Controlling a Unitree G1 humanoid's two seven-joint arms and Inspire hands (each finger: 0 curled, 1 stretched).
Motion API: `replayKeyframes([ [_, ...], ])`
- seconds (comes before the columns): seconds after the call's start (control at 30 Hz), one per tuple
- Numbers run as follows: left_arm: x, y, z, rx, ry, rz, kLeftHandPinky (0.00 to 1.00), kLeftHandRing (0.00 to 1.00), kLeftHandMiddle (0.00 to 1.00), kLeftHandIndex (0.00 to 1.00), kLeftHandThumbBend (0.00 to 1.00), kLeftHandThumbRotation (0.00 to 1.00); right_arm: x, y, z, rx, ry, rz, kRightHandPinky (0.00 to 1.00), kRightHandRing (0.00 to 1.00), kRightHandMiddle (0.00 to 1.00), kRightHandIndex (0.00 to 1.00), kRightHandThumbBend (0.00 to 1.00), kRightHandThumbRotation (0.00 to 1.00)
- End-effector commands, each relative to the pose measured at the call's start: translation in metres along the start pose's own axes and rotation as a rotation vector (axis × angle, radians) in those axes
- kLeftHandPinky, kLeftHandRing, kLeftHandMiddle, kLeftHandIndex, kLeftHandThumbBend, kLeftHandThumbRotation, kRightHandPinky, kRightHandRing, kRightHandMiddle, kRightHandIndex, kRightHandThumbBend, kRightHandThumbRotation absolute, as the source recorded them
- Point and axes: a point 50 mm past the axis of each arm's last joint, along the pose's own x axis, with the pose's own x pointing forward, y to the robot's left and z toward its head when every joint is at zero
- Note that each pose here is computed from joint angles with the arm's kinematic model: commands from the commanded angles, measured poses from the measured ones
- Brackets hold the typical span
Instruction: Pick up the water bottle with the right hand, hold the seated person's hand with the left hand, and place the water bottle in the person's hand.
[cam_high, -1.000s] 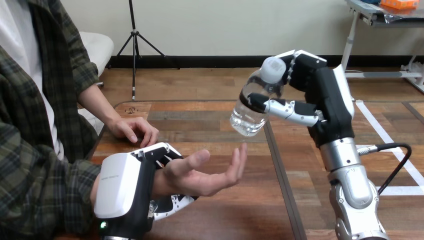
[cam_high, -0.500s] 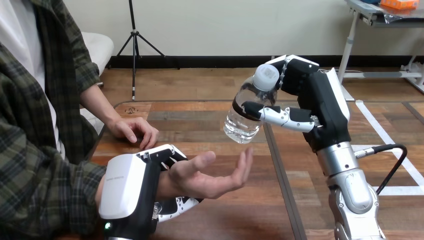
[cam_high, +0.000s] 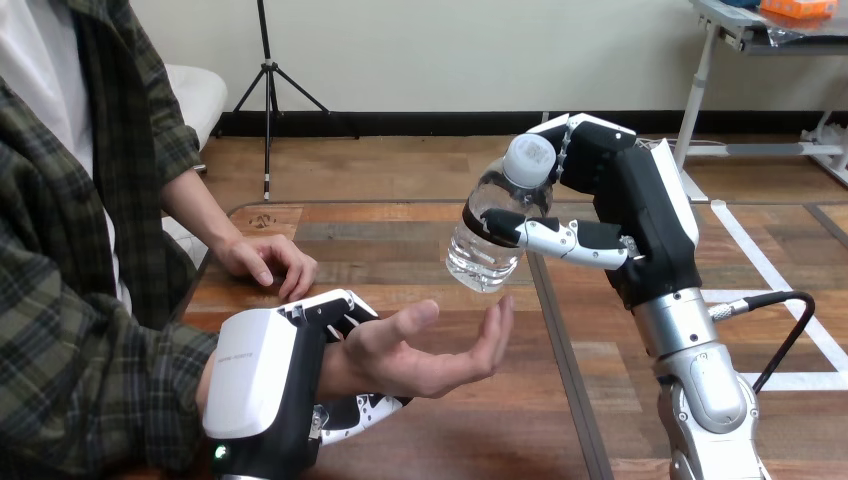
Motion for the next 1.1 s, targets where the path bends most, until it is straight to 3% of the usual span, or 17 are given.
replayKeyframes([
  [0.0,0.018,0.001,0.018,-0.047,-0.090,0.046,0.25,0.32,0.38,0.41,0.80,0.00,0.016,0.001,0.021,-0.007,-0.126,0.006,0.36,0.41,0.46,0.48,0.71,0.00],
  [0.6,0.022,-0.001,0.022,-0.066,-0.104,0.051,0.25,0.31,0.37,0.41,0.81,0.00,0.010,0.003,0.018,-0.001,-0.104,0.021,0.31,0.36,0.46,0.47,0.73,0.00],
  [1.07,0.022,-0.002,0.023,-0.065,-0.099,0.045,0.25,0.31,0.37,0.41,0.81,0.00,0.003,0.004,0.016,0.023,-0.083,0.049,0.35,0.39,0.46,0.47,0.72,0.00],
])
